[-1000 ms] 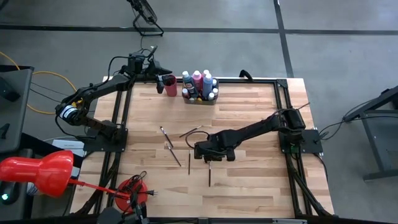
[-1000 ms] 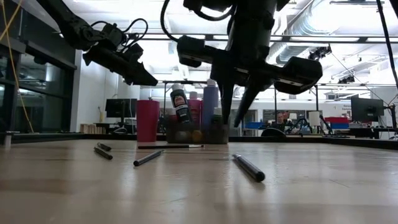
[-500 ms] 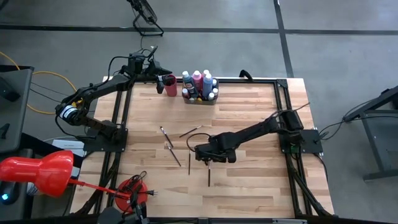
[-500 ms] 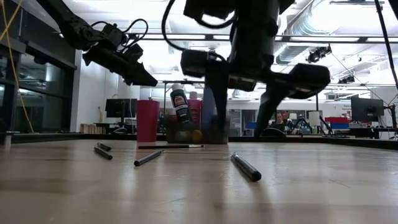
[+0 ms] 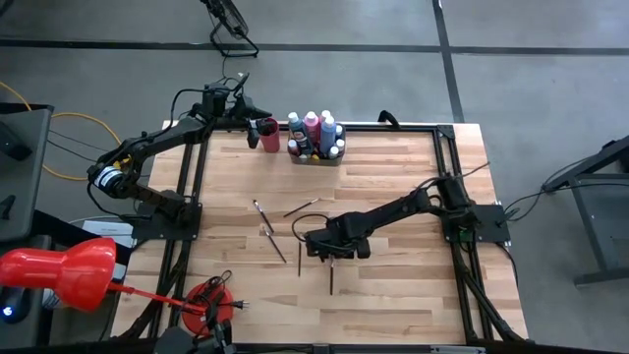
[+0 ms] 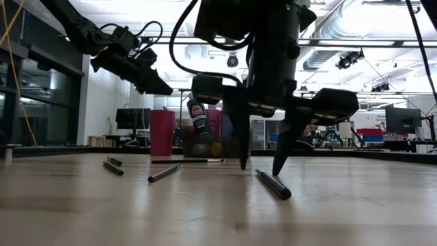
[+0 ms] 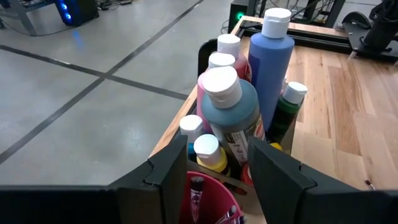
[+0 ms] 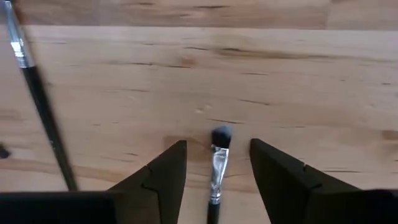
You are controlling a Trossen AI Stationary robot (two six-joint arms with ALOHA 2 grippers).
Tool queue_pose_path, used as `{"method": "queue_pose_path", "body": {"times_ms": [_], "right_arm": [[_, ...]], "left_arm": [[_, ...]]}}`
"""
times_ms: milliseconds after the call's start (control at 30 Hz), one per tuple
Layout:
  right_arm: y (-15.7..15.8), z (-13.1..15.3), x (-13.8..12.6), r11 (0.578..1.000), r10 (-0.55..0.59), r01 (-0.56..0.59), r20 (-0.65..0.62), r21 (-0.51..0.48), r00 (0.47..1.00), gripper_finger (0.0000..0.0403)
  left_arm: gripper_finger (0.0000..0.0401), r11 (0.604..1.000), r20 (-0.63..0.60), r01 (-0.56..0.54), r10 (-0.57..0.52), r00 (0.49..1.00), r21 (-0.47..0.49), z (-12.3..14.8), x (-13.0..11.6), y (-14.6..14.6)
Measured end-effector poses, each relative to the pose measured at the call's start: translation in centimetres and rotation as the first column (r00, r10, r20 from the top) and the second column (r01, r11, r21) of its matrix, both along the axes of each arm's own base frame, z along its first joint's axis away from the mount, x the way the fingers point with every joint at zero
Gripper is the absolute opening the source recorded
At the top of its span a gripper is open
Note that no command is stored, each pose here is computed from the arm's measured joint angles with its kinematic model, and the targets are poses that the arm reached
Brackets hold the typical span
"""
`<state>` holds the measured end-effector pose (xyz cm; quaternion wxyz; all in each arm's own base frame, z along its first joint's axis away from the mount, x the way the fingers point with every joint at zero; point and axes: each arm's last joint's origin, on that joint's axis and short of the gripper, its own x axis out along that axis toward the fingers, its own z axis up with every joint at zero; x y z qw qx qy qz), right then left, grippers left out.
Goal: Pick & Place Paint Supplies
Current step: Put the black paint brush into the pink cup
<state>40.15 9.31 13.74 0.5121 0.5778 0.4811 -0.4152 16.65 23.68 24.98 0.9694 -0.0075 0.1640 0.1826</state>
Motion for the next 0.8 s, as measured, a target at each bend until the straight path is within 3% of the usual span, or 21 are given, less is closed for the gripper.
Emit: {"method": "queue_pose_path", "body": {"times_ms": [167, 533, 800], "right_arm": [[0.04, -0.73, -0.01, 0.999, 0.03, -0.03, -0.025, 0.014, 0.999, 0.0136], [0.04, -0.95, -0.19, 0.997, 0.081, -0.081, -0.035, 0.006, 0.996, 0.0014], [0.16, -0.62, 0.22, 0.996, 0.092, -0.092, 0.017, 0.005, 0.996, 0.0005]], "left_arm": [[0.0164, 1.0, -0.008, 0.001, -0.001, 1.0, -0.009, -0.11, -0.02, -0.04], [0.0164, 1.0, -0.013, 0.001, -0.001, 1.0, -0.015, -0.19, -0.04, -0.07], [0.0164, 1.0, -0.013, 0.001, -0.001, 1.0, -0.015, -0.21, -0.04, -0.07]]}}
